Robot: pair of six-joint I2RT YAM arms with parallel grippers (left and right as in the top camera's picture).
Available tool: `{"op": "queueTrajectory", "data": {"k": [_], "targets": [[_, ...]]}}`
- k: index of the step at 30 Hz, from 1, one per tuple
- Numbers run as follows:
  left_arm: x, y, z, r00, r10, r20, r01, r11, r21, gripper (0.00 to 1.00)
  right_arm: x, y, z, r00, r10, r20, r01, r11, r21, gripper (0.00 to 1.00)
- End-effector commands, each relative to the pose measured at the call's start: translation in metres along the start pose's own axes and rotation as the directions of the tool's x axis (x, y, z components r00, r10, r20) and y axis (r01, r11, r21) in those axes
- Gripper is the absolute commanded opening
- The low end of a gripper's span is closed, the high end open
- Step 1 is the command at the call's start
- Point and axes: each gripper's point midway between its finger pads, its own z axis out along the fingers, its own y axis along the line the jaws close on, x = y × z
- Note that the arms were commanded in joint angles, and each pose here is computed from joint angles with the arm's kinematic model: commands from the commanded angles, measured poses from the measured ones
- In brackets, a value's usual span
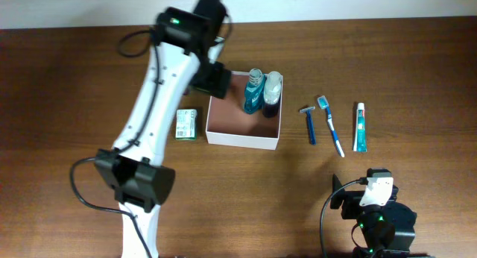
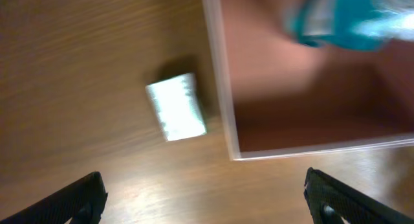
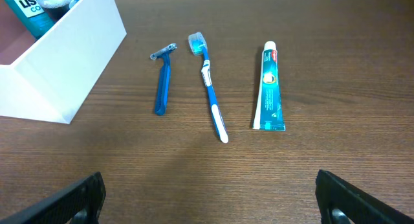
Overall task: Pack container
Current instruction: 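Grasp the green Dettol soap bar with the left gripper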
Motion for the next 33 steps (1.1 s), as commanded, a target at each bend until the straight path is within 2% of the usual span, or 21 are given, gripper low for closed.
{"op": "queueTrajectory", "data": {"k": [1, 4, 6, 8, 16, 28, 30, 31, 33], "targets": [[0.006, 0.049, 0.005, 0.996, -0.090, -0.023, 0.088, 0.993, -0.075, 0.99, 0.001, 0.000, 0.000, 1.000, 0.008, 0.003, -0.008, 1.000, -0.004, 0.99], [0.022, 0.067, 0.027, 0.982, -0.156, -0.111, 0.154, 0.988, -0.027, 0.99, 0.001, 0.000, 0.000, 1.000, 0.008, 0.003, -0.008, 1.000, -0.004, 0.99], [0.030, 0.063, 0.049, 0.967, -0.189, -0.171, 0.201, 0.978, 0.058, 0.99, 0.001, 0.000, 0.000, 1.000, 0.008, 0.003, -0.008, 1.000, -0.004, 0.99], [0.033, 0.062, 0.080, 0.958, -0.207, -0.200, 0.228, 0.969, 0.092, 0.99, 0.001, 0.000, 0.000, 1.000, 0.008, 0.003, -0.008, 1.000, -0.004, 0.99], [0.043, 0.046, 0.161, 0.965, -0.173, -0.198, 0.198, 0.973, 0.115, 0.99, 0.001, 0.000, 0.000, 1.000, 0.008, 0.003, -0.008, 1.000, -0.004, 0.99], [0.068, 0.033, 0.211, 0.965, -0.152, -0.214, 0.180, 0.977, 0.118, 0.94, 0.001, 0.000, 0.000, 1.000, 0.008, 0.003, -0.008, 1.000, -0.004, 0.99], [0.072, 0.032, 0.213, 0.963, -0.149, -0.223, 0.178, 0.977, 0.118, 0.89, 0.001, 0.000, 0.000, 1.000, 0.008, 0.003, -0.008, 1.000, -0.004, 0.99], [0.072, 0.031, 0.213, 0.963, -0.146, -0.225, 0.176, 0.977, 0.118, 0.81, 0.001, 0.000, 0.000, 1.000, 0.008, 0.003, -0.008, 1.000, -0.004, 0.99], [0.072, 0.030, 0.213, 0.964, -0.145, -0.224, 0.174, 0.978, 0.118, 0.75, 0.001, 0.000, 0.000, 1.000, 0.008, 0.003, -0.008, 1.000, -0.004, 0.99]]}}
